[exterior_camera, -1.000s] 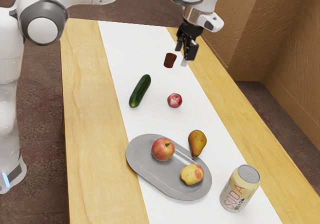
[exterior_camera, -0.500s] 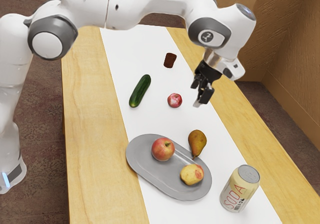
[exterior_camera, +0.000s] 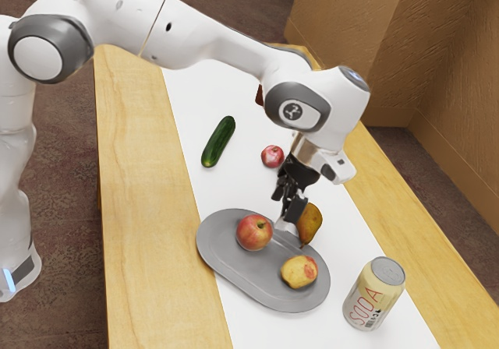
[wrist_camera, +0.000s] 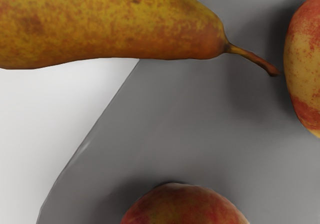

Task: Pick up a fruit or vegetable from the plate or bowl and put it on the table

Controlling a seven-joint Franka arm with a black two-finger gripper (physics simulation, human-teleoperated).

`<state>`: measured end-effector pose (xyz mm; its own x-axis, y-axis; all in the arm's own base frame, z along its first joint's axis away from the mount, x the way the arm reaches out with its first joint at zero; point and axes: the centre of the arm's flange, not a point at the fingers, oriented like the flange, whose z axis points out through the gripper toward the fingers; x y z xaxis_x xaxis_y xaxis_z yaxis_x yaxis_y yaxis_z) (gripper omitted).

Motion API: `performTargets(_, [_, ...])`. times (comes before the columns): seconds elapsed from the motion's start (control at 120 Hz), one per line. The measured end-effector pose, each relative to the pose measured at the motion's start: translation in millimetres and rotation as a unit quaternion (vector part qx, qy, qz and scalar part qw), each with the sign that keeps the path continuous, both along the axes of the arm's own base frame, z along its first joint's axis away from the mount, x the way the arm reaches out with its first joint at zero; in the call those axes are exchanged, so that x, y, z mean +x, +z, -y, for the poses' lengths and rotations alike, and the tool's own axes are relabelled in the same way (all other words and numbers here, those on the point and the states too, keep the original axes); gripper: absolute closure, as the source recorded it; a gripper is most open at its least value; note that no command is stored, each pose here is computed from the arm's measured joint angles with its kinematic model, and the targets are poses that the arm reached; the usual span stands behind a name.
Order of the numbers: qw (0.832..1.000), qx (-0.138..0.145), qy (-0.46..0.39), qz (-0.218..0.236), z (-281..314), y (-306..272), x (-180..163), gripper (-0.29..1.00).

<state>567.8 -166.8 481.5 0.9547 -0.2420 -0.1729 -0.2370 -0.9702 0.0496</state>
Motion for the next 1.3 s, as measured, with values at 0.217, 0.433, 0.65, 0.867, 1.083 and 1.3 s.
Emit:
performTargets(0.217, [1.000,-0.013,-0.002,-0.005,2.8,-23.6,-4.8,0.00])
performTargets(0.433, [1.000,-0.025,-0.018,0.007,19.5,-24.9,-6.6,0.00])
performTargets(0.65, [0.999,-0.027,-0.020,0.007,19.9,-35.2,-5.1,0.00])
performTargets(0.867, [1.000,-0.024,-0.017,0.006,8.8,-33.3,-21.0,0.00])
performTargets(1.083, [0.999,-0.026,-0.023,-0.003,13.3,-42.5,-32.9,0.00])
performTargets(1.3, [0.999,-0.031,-0.015,-0.018,8.1,-58.9,-37.6,0.00])
